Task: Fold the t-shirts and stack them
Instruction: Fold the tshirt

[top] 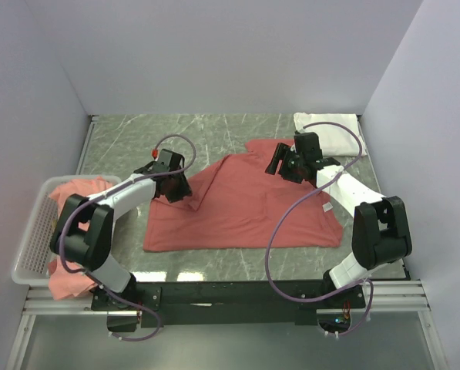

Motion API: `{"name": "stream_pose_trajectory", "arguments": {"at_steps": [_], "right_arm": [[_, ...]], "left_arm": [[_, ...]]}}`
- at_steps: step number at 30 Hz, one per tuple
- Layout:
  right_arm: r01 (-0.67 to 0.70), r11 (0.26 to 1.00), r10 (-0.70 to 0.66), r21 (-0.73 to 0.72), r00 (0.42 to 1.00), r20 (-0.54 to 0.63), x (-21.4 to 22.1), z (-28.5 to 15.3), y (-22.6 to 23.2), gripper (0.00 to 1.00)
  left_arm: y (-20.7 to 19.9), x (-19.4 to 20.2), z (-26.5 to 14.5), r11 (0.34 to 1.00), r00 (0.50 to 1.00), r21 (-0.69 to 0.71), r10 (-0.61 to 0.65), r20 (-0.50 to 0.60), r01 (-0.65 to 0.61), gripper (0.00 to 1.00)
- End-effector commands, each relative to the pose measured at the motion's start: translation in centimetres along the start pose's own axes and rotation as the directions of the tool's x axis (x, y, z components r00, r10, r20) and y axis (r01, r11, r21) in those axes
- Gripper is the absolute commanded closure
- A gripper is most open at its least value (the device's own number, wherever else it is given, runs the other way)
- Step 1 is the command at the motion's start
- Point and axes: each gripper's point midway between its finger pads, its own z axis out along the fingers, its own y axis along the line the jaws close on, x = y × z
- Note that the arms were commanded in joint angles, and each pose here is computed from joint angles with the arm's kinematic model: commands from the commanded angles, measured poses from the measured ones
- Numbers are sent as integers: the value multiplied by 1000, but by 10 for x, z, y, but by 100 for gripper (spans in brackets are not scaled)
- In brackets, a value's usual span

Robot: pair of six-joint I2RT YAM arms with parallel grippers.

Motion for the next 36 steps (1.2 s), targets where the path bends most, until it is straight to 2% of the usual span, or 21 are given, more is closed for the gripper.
{"name": "stream_pose_trajectory", "arguments": {"at_steps": [1, 14, 20, 23, 26, 29, 36], "right_arm": [[17, 1000, -16, -17, 999, 50, -11, -10, 8, 24], [21, 1000, -21, -12, 998, 51, -10, -9, 7, 23], [20, 1000, -19, -14, 999, 51, -10, -9, 7, 23], [18, 1000, -18, -16, 999, 51, -10, -10, 8, 24], [18, 1000, -18, -12, 999, 51, -9, -10, 7, 23], [17, 1000, -16, -16, 998, 54, -10, -11, 8, 23], [16, 1000, -16, -16, 998, 56, -10, -12, 7, 23]], "left_arm": [[-6, 3, 10, 999, 999, 38, -18, -36, 20, 58], [-15, 20, 25, 995, 992, 100, -12, -125, 25, 62], [-17, 21, 21, 992, 993, 121, -11, -122, 25, 68], [-15, 16, 17, 993, 995, 112, -12, -96, 23, 67], [-1, 9, 15, 999, 998, 38, -19, -54, 22, 64], [7, 9, 17, 1000, 998, 16, -19, -64, 20, 64], [-2, 16, 21, 997, 995, 69, -17, -97, 24, 65]]}}
